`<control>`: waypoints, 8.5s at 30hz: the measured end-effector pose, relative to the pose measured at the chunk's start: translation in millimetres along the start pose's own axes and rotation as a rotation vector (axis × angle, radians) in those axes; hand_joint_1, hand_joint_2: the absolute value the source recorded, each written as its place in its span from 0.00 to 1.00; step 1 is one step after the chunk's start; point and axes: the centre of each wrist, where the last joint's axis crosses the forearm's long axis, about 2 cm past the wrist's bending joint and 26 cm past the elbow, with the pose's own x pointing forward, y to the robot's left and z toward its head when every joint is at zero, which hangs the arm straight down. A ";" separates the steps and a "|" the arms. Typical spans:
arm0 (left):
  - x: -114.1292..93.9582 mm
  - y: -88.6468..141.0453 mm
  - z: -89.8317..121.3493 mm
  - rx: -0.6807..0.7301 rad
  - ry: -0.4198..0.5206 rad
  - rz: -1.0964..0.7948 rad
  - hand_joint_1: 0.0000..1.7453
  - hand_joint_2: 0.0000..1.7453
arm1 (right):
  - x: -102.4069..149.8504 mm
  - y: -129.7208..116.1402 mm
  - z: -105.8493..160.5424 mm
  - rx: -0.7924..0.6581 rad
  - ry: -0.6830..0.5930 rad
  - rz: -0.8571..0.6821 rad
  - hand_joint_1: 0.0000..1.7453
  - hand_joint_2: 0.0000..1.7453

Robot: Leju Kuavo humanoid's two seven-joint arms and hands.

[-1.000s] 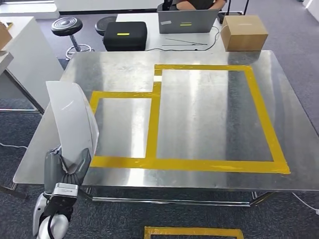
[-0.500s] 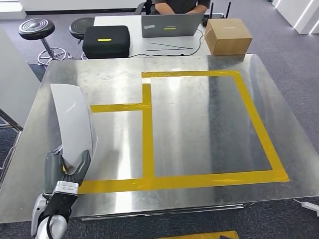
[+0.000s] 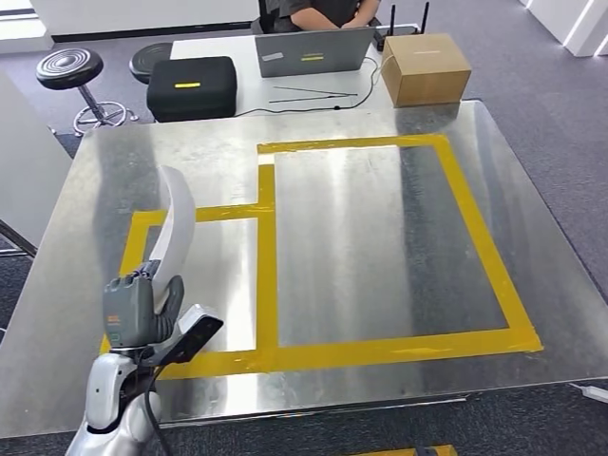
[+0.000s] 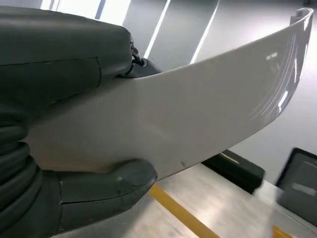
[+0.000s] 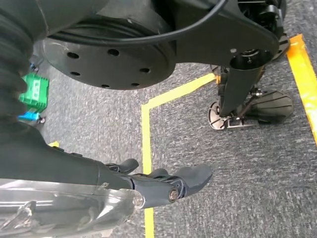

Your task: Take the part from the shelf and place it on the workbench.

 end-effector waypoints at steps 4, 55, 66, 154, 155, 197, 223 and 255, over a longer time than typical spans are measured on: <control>-13.9 -4.8 -19.6 -0.016 0.066 -0.268 1.00 1.00 | 1.7 0.8 -0.4 0.013 0.004 0.039 0.00 1.00; -176.1 45.6 136.6 0.429 0.544 0.492 0.00 0.00 | -4.9 15.7 2.1 0.004 0.008 0.049 0.00 0.00; -147.1 -49.1 253.5 0.267 1.619 0.759 0.00 0.00 | -11.6 20.8 4.3 0.016 0.010 0.022 0.00 0.00; -55.8 -109.3 214.4 -0.294 1.651 0.959 0.00 0.00 | -16.8 19.7 5.8 0.026 0.044 0.154 0.00 0.00; -55.7 -109.5 212.5 -0.298 1.643 0.958 0.00 0.00 | -17.2 18.8 5.8 0.024 0.045 0.149 0.00 0.00; -52.5 -111.0 214.3 -0.409 1.586 0.964 0.00 0.00 | -19.0 10.3 5.8 0.033 0.052 0.154 0.00 0.00; -51.1 -111.4 215.4 -0.412 1.552 0.952 0.00 0.00 | -21.1 4.0 6.1 0.019 0.051 0.123 0.00 0.00; -51.6 -111.6 212.6 -0.390 1.505 0.960 0.00 0.00 | -21.5 2.8 6.2 0.017 0.043 0.125 0.00 0.00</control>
